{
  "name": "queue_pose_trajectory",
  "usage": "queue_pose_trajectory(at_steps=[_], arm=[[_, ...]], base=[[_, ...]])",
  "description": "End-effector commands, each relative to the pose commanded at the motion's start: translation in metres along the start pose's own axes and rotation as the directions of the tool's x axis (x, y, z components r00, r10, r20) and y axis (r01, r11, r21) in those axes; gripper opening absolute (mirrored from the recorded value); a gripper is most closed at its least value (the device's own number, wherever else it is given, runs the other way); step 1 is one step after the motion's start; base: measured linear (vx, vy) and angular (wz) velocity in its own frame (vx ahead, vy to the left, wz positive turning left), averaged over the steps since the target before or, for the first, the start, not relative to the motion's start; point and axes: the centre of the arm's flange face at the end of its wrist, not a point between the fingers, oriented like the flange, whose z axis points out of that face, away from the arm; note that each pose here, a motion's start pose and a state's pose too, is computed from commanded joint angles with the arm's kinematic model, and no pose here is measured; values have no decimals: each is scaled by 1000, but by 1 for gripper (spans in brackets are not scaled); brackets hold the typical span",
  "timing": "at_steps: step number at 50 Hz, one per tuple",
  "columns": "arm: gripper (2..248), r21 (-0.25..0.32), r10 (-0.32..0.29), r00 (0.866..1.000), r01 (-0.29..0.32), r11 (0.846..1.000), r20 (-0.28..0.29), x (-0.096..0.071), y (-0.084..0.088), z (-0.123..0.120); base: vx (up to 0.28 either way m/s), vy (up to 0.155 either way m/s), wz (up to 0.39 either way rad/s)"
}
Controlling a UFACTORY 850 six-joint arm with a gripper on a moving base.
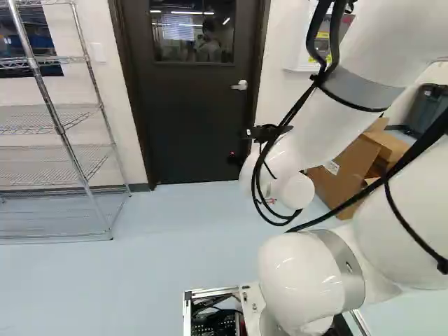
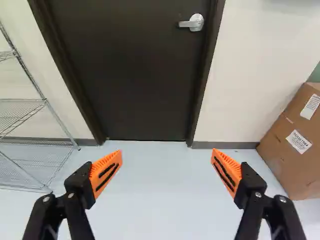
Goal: Open the door and move inside
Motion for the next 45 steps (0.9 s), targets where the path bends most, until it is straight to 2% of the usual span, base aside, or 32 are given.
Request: queue_pose_trajectory(at_steps=[45], arm=[[247,0,0,1000,0,1000,0,0,0,0]], base=[[142,4,-7]])
